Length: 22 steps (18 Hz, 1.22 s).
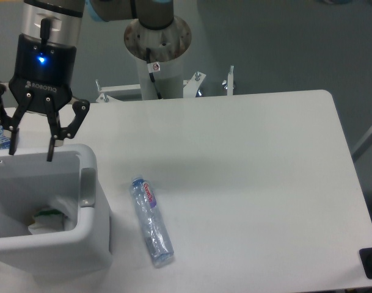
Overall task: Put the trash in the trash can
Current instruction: 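Lift the paper wrapper and carry it over the white bin, release, then move the open gripper back over the clear plastic water bottle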
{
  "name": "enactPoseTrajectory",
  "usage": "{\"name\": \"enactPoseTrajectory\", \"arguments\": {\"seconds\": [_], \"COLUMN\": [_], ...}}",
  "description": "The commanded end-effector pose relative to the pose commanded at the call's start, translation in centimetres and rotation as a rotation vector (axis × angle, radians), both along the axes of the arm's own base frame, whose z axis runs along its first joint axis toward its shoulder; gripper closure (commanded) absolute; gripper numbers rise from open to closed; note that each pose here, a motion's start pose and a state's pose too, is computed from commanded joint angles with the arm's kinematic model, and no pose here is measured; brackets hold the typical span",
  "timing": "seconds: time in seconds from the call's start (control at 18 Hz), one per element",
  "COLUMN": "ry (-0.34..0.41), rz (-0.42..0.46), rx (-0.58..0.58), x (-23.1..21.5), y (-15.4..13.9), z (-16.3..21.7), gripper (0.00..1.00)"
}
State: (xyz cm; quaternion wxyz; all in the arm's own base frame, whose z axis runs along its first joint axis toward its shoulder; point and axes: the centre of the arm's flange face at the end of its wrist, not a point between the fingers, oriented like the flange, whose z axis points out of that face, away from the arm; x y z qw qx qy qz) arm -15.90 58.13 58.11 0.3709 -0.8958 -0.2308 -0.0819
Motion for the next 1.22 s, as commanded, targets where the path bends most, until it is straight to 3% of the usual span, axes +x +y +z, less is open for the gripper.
{"name": "enactPoseTrajectory", "arguments": {"seconds": [0.22,0.56,0.94,1.22], "ry": [-0.017,-0.086,-0.061,-0.043], "rz": [0.133,0.231,0.161,0.159], "rx": [-0.033,-0.145,-0.276,-0.353], "x": [-8.5,-18.3,-21.5,-22.4], "y": [-1.2,-0.4,0.1,0.9], "z": [-2.2,-11.1,-19.2,-24.7], "gripper": [0.0,0.0,0.0,0.0]}}
